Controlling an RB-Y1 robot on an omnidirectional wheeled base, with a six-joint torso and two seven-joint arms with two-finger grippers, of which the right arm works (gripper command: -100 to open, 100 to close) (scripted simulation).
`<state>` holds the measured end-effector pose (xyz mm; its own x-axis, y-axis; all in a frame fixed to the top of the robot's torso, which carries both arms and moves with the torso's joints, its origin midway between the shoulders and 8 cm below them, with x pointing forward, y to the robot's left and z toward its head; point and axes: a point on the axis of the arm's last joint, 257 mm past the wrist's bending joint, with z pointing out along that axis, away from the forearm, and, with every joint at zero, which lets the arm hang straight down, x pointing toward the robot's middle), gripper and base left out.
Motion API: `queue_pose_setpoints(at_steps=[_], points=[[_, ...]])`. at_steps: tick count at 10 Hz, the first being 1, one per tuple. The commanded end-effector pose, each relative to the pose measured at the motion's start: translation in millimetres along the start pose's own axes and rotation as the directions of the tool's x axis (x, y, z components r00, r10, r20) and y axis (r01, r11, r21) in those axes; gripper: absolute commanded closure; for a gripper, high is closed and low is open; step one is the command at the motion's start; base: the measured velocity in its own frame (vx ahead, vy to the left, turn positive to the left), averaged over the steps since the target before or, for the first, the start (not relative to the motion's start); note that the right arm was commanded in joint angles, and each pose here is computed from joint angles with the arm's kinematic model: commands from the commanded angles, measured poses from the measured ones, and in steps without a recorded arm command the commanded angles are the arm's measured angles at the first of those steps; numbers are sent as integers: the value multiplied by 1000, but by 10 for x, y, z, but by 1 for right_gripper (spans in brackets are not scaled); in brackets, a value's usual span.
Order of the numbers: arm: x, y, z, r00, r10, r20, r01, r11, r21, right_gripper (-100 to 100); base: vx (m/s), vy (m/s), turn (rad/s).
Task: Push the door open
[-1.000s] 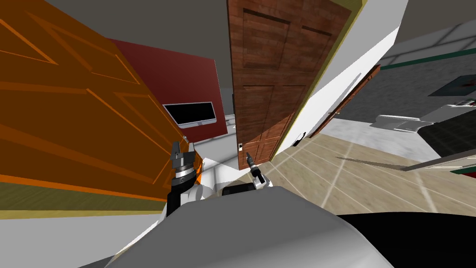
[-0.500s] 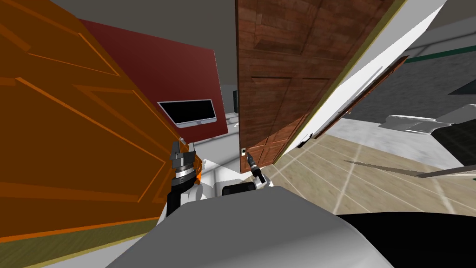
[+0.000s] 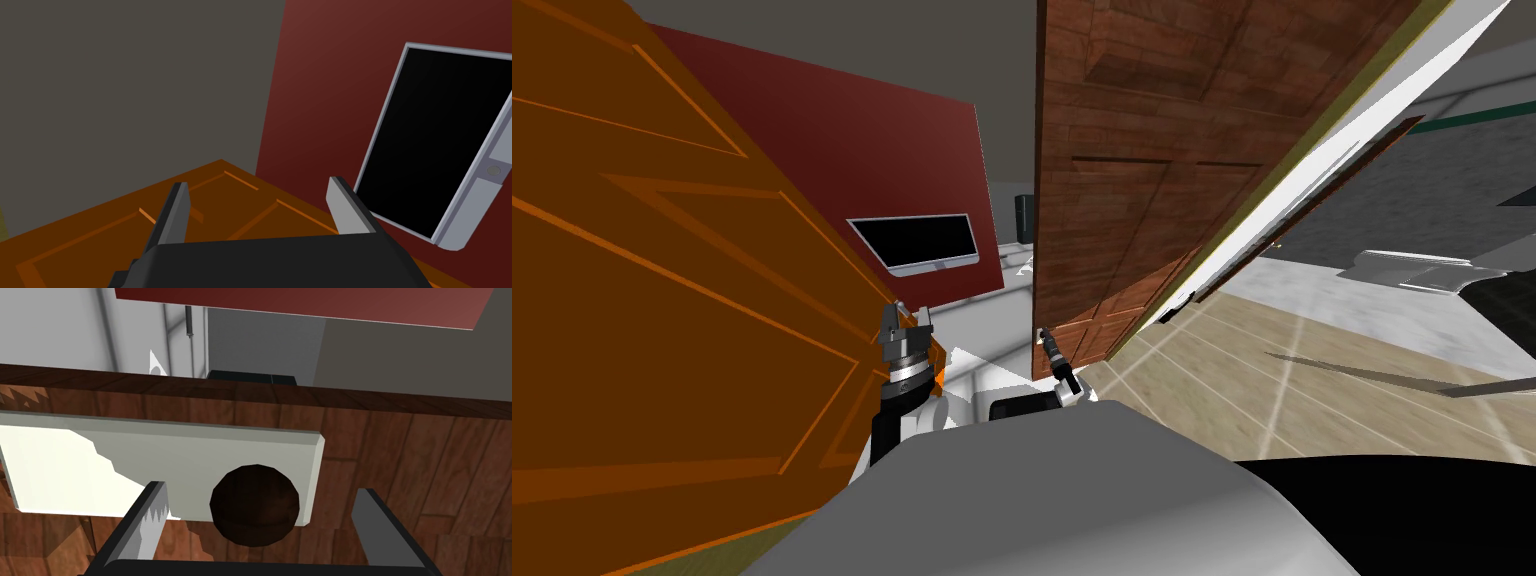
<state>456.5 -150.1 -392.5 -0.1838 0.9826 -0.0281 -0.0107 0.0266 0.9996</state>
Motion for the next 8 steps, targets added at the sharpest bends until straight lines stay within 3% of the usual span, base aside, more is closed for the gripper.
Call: queue_pose_setpoints(at_steps=[1, 6, 8], points=[[-6, 1, 4, 1000, -1, 0, 1, 1000, 1, 100, -20, -1, 7], [-6, 1, 4, 1000, -1, 0, 1, 1000, 1, 100, -12, -3, 2], [-156, -22, -10, 1000, -14, 21, 14, 1000, 7, 100, 114, 60, -36]])
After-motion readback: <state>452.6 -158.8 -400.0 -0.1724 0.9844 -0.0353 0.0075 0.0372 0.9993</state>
